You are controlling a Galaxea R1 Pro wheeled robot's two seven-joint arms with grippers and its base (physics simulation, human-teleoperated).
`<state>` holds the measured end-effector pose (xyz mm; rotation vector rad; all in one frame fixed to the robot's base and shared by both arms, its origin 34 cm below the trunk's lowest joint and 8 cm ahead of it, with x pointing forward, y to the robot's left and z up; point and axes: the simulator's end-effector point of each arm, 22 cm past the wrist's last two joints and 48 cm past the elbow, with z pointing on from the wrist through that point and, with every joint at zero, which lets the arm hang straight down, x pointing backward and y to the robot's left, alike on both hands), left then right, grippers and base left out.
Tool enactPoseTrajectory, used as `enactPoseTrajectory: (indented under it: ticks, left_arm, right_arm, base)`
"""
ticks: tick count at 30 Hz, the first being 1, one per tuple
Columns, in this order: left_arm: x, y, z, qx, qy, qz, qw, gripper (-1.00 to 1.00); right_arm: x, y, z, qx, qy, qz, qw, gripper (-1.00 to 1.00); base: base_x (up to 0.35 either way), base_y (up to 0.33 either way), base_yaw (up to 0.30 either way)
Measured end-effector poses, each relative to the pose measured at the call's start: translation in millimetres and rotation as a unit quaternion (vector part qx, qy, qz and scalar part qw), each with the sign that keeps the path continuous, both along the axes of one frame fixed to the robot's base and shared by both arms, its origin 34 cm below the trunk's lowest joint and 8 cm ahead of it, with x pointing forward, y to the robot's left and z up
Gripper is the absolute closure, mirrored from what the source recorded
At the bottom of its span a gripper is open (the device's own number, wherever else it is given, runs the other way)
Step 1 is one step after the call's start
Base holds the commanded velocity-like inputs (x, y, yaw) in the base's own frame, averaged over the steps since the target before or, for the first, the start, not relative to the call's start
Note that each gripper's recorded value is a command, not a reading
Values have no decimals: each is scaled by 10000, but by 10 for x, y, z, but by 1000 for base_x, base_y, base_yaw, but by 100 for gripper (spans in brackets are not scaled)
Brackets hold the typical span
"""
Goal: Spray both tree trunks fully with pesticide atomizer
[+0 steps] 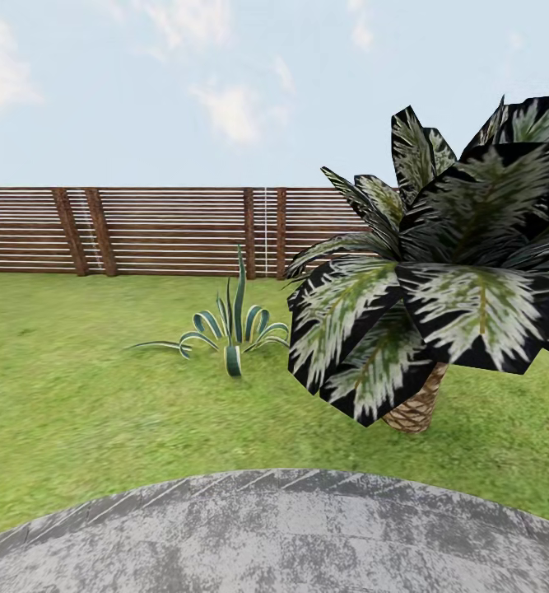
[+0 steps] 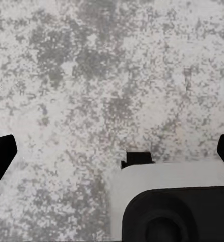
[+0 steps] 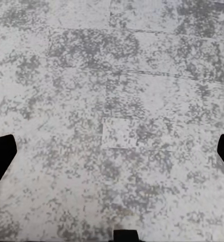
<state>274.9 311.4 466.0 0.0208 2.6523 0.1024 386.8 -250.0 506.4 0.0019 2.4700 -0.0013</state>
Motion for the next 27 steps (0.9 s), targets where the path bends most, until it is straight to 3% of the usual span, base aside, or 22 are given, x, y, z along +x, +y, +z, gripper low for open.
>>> enactPoseTrajectory:
  ticks: [5,6,7,10,19,27]
  left_arm:
    - [580,75,193,57,-630,-42,9980,-100]
    - [1009,38,368,33,-1076,-74,9942,-100]
    - [1459,23,568,34,-1490,-82,9888,-100]
    - [1748,37,701,48,-1725,-59,9850,-100]
    - [1838,94,766,6,-1860,66,9825,-100]
    - [1820,141,759,25,-1837,100,9829,-100]
  right_arm:
    - [325,-60,234,-39,-652,-5,9979,-100]
    - [592,-218,386,-146,-976,-15,9951,-100]
    - [689,-360,437,-248,-1067,-11,9940,-100]
    - [709,-450,450,-313,-1085,-6,9936,-100]
    - [713,-501,455,-355,-1089,7,9934,-100]
    - [712,-493,455,-348,-1089,5,9934,-100]
  base:
    - [0,0,0]
    - [0,0,0]
    - [0,0,0]
    - [0,0,0]
    - [1,2,0]
    - [129,285,0]
